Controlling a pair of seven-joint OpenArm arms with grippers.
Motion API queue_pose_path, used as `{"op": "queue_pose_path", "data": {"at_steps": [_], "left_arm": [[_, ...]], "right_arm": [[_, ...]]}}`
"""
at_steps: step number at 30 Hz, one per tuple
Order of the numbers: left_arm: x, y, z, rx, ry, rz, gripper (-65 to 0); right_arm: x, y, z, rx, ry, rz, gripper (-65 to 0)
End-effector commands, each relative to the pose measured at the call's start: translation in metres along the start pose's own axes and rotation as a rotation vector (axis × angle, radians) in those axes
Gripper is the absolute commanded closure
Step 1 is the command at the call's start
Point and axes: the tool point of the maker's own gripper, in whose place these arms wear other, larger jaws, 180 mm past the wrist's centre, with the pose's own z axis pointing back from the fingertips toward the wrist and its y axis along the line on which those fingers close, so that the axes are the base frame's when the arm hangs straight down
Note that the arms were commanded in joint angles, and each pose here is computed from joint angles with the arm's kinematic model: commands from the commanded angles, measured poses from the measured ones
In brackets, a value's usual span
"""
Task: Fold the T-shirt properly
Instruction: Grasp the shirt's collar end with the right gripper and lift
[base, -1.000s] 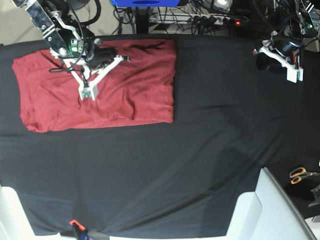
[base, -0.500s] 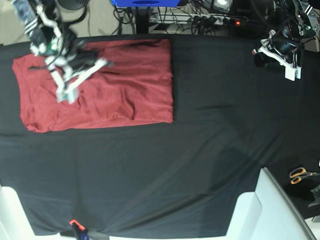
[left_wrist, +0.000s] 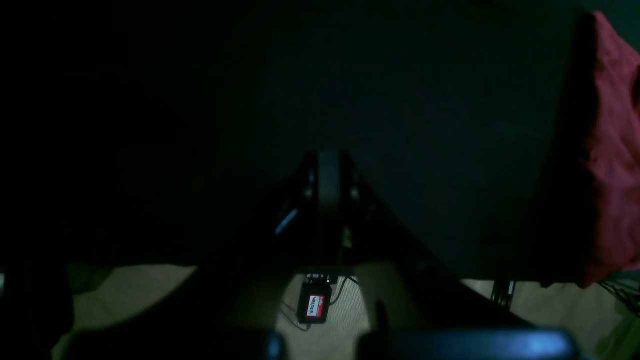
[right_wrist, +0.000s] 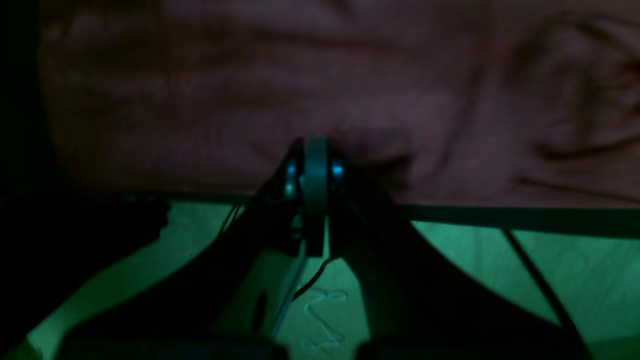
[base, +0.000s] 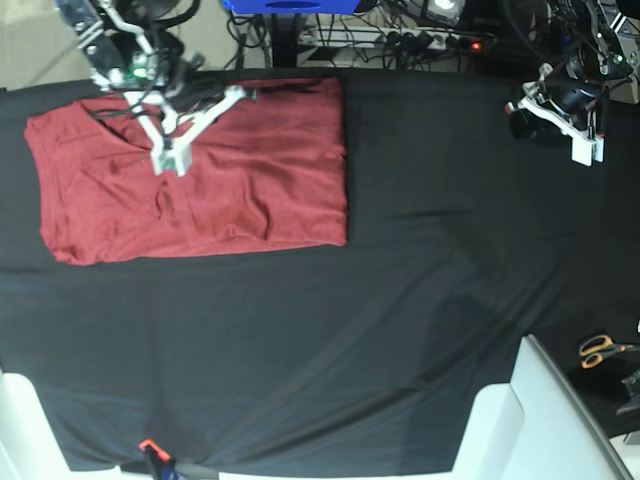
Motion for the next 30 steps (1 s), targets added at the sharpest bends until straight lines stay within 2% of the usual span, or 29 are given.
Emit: {"op": "queue_pose_path", "data": {"at_steps": [1,5,9,13,17,22,27,30], "left_arm": [[0.011,0.000,0.004,-0.004,-0.033,-0.014,0.0],[0.011,0.001,0.004,-0.003,-0.033,-0.015,0.0],[0.011,0.001,0.004,-0.003,-0.033,-0.015,0.0],[0.012,0.001,0.004,-0.004,-0.036,-0.015,0.0],[0.012,0.001,0.004,-0.004,-0.036,-0.015,0.0],[0.010,0.001,0.005,-0.002,-0.033,-0.015,0.0],[0.013,0.004,0.006,0.003,-0.034,-0.024,0.0],[0.013,0.004,0.006,0.004,-0.034,-0.025,0.0]], "right_arm": [[0.005,-0.004,-0.002,-0.014,-0.021,0.002,-0.2],[0.001,-0.006,-0.005,-0.020,-0.018,0.000,-0.2],[0.019,0.024,0.023,0.072,-0.081,0.006,-0.2],[0.011,0.066,0.029,0.172,-0.043,0.065,-0.2],[-0.005,0.091,0.018,0.211,0.008,0.135,-0.2],[0.001,0.096,0.006,0.203,0.015,0.166,-0.2],[0.007,0.113,0.006,0.235,0.002,0.234,-0.2],[0.002,0.108,-0.006,0.209,0.030,0.231,-0.2]]}}
